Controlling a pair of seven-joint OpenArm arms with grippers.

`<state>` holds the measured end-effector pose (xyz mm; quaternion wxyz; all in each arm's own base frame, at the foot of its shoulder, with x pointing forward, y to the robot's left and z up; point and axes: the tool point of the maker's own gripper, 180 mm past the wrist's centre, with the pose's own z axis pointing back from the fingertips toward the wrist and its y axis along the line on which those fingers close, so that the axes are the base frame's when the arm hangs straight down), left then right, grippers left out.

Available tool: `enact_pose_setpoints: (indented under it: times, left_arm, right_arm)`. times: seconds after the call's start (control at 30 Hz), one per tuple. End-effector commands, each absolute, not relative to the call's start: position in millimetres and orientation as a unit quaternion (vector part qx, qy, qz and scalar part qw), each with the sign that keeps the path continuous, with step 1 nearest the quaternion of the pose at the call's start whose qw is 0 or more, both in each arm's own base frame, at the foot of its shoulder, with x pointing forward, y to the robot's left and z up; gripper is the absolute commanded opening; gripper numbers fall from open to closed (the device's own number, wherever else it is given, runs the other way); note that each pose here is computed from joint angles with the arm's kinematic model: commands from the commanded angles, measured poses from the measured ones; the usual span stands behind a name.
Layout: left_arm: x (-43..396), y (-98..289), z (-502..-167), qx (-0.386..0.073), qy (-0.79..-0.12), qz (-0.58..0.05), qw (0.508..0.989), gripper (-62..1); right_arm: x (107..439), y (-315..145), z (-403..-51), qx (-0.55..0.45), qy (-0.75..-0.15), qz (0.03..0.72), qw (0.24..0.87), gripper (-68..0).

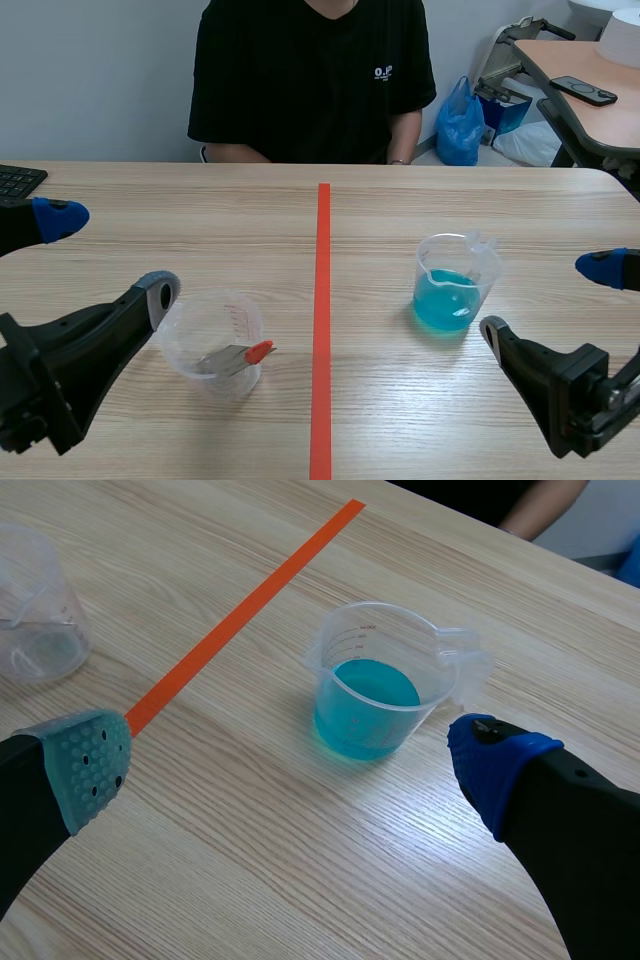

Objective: Do the redox reaction experiment.
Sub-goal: 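Lift the metal plate out of the left beaker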

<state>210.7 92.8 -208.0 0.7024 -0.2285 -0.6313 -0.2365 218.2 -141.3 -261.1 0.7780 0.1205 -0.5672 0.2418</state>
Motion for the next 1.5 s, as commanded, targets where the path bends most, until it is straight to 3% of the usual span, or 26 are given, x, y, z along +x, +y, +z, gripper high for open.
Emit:
enact_pose_setpoints:
  times: [0.0, 1.47]
  left_arm:
    - [211.7, 91.9, -198.1, -0.230, -0.643, -0.236, 0.691, 1.4]
    - [211.7, 91.9, -198.1, -0.230, -0.643, -0.236, 0.691, 1.4]
  right_arm:
    - [222.4, -142.3, -250.3, 0.117, -0.580, 0.246, 0.767, 0.4]
    - [221.5, -138.6, -247.0, 0.133, -0.585, 0.242, 0.763, 0.4]
